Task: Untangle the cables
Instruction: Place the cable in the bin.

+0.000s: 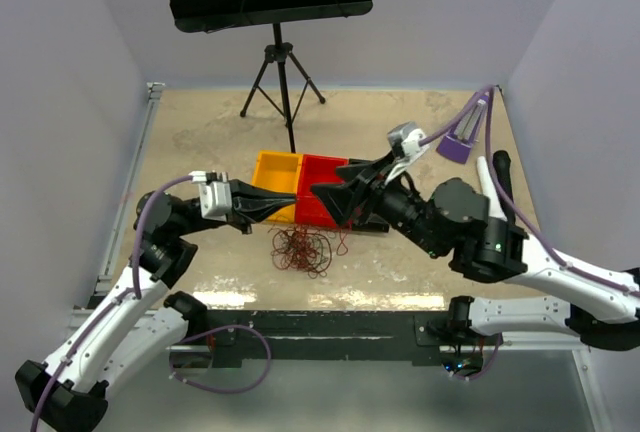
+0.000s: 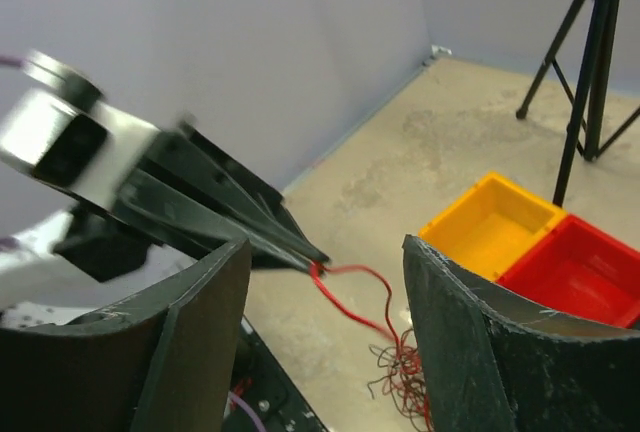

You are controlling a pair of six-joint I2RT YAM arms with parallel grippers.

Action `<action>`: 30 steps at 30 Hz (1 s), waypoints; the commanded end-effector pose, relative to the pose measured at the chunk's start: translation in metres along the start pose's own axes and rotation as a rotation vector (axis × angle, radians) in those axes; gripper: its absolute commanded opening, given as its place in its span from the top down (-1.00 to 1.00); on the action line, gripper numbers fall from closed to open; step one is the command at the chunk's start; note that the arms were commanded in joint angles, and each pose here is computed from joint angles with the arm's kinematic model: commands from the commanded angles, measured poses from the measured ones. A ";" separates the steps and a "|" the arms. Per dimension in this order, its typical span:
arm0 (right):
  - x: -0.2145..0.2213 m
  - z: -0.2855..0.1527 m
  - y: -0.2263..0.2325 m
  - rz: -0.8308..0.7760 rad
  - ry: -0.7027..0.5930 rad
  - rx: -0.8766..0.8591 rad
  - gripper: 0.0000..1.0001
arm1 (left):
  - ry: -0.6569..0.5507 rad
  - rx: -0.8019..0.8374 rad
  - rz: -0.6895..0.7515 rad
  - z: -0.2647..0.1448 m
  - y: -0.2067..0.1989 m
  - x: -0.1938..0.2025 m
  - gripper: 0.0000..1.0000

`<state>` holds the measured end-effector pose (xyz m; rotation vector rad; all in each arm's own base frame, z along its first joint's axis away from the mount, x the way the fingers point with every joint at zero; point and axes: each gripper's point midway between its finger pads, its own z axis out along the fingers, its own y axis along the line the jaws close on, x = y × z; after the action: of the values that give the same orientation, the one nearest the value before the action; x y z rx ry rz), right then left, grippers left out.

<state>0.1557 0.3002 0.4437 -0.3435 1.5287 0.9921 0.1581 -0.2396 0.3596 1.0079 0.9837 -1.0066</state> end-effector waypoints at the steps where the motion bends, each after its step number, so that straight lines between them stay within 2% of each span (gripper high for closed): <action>1: 0.053 0.006 -0.007 -0.021 0.110 -0.003 -0.36 | -0.058 -0.045 0.060 0.000 0.008 -0.034 1.00; 7: 0.100 0.024 -0.011 -0.035 0.153 -0.018 -0.42 | -0.076 -0.044 0.042 -0.001 0.007 -0.041 1.00; 13: 0.119 0.038 -0.012 -0.057 0.161 -0.020 -0.43 | -0.111 -0.048 0.047 0.000 0.007 -0.059 1.00; 17: 0.140 0.047 -0.020 -0.066 0.187 0.017 -0.33 | -0.133 -0.043 0.040 -0.001 0.005 -0.066 1.00; 19: 0.142 0.049 -0.024 -0.064 0.182 0.039 -0.14 | -0.139 -0.042 0.037 -0.001 0.004 -0.070 1.00; 26: 0.099 0.040 -0.029 -0.065 0.095 0.094 0.95 | -0.179 -0.032 0.006 -0.003 -0.002 -0.082 1.00; 28: 0.081 0.035 -0.029 -0.072 0.071 0.102 1.00 | -0.183 -0.034 0.000 -0.003 -0.002 -0.082 0.99; 29: 0.068 0.032 -0.026 -0.067 0.045 0.098 1.00 | -0.173 -0.045 -0.008 -0.004 0.000 -0.078 0.74; 30: 0.057 0.028 -0.026 -0.070 0.034 0.102 1.00 | -0.155 -0.066 -0.017 -0.004 0.004 -0.071 0.30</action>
<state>0.1742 0.3493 0.3130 -0.4482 1.7033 0.8335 0.1469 -0.2278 0.4087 0.8977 0.9247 -1.0576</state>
